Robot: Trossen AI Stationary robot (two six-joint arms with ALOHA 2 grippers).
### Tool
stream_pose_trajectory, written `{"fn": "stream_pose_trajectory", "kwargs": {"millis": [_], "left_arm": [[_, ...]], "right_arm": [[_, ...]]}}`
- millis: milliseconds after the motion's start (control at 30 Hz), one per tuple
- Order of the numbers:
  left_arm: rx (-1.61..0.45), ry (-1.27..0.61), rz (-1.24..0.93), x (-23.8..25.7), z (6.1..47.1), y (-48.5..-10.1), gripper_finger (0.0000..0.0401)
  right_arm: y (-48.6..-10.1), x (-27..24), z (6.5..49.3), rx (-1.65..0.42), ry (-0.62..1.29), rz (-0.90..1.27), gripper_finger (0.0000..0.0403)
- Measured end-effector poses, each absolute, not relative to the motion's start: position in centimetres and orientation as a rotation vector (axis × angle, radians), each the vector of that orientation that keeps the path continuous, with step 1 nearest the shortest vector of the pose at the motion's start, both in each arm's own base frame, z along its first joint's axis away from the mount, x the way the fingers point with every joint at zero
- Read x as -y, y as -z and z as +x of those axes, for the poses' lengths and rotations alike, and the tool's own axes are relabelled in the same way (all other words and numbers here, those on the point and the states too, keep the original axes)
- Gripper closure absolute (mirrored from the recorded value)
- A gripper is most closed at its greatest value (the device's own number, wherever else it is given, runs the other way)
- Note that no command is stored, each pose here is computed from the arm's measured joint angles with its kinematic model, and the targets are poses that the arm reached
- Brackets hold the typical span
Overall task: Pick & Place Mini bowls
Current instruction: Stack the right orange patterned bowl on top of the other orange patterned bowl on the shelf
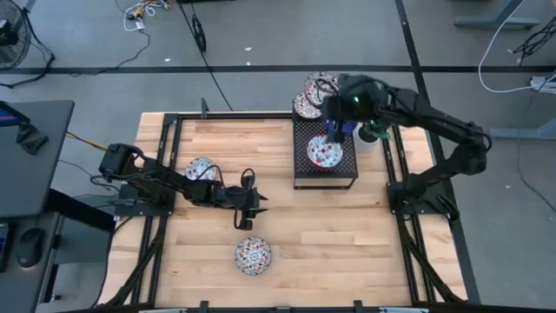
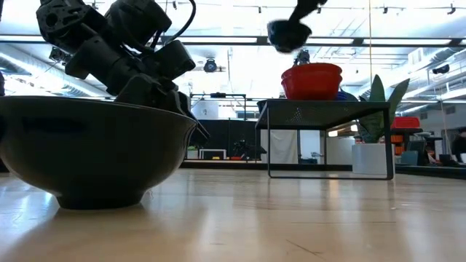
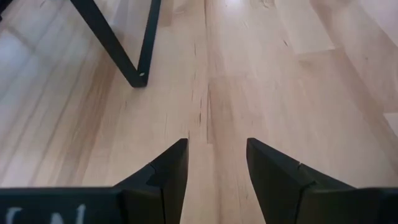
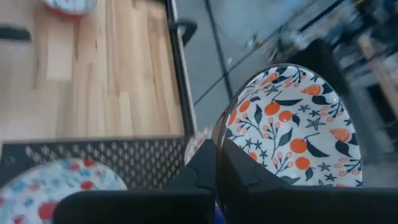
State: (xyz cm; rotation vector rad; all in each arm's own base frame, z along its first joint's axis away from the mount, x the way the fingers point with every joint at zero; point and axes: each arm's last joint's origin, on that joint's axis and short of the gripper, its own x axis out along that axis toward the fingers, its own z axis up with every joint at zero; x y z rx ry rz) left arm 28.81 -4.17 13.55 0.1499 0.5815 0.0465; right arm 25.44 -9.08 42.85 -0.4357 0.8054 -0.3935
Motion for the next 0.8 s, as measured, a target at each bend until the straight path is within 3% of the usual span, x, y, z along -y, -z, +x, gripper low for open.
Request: {"fn": "stream_pose_trajectory", "kwargs": {"millis": [400,800], "left_arm": [[-0.585,-0.061,0.098,4.2,28.8,-13.5,0.0234],[-0.582,-0.042,0.087,4.9,28.7,-13.5,0.0234]], "right_arm": [[-39.1,15.9,27.9,-0.87,0.301,-0.361,0.0396],[-35.2,17.7,30.6,-0.973,0.275,-0.277,0.0396]]}}
